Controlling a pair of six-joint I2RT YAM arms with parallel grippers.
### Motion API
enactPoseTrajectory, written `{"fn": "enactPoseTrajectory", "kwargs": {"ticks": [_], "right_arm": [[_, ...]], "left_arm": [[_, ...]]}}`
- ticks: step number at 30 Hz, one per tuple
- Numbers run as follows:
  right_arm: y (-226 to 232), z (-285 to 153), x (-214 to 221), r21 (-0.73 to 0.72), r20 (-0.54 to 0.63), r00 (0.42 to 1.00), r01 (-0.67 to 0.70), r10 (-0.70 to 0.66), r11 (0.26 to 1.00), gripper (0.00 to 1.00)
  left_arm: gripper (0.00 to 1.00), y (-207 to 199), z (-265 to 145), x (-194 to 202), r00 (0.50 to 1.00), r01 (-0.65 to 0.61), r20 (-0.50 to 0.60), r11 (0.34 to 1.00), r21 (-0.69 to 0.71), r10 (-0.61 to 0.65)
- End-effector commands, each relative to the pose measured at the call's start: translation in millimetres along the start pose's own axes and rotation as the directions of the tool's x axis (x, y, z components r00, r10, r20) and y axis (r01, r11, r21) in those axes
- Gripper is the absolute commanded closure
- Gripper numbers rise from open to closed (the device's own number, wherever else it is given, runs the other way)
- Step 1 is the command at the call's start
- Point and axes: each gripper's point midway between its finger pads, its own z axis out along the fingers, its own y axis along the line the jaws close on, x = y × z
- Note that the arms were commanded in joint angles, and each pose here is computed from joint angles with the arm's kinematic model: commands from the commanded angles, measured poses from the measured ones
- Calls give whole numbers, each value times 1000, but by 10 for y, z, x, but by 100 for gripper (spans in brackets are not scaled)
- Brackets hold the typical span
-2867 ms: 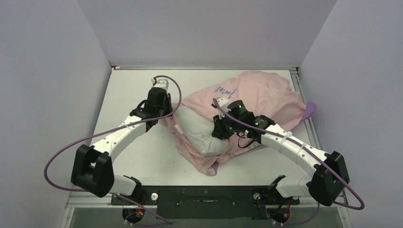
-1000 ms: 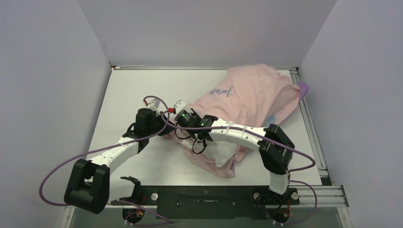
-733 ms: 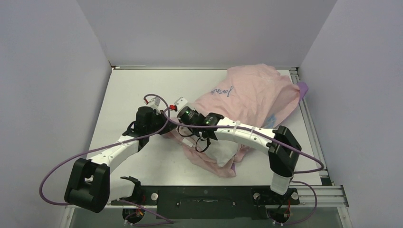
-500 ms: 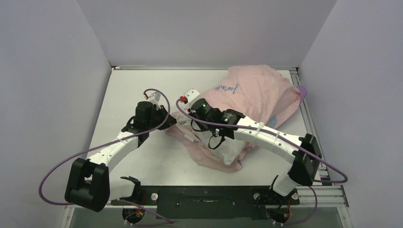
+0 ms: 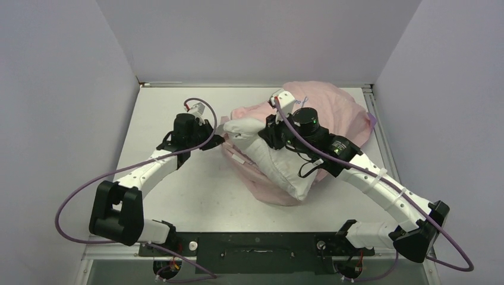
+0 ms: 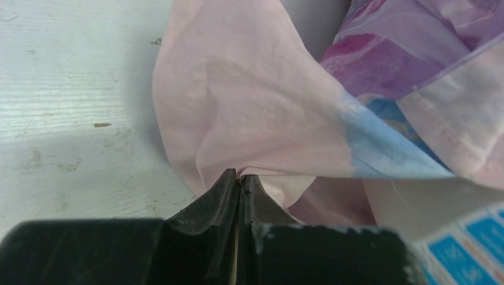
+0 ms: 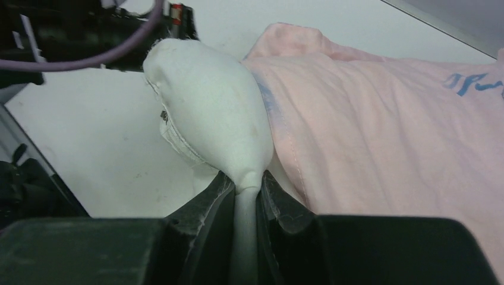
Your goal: Remove the pillowcase from the pillow
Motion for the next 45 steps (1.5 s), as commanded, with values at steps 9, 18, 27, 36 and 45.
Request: {"fn": "enactPoseTrajectory", "kwargs": {"ticks": [9, 18, 27, 36, 45], "right_arm": [[519, -200, -890, -300, 309, 929, -108, 203, 948, 95], [273, 175, -723, -187, 238, 934, -224, 265, 957, 95], [345, 650, -547, -194, 100, 955, -258, 280, 947, 88], [221, 797, -431, -142, 15, 978, -205, 209, 968, 48], [-434, 372, -133, 95, -40, 979, -196, 200, 976, 5]], "left_arm": [[100, -827, 698, 33, 990, -51, 135, 991, 126, 33], [40, -345, 302, -841, 954, 67, 290, 998, 17, -69], [14, 296, -516, -909, 958, 98, 285, 971, -220, -32], [13, 237, -986, -529, 978, -48, 182, 962, -268, 99], [7, -247, -1320, -310, 954, -214, 164, 953, -213, 251]]}}
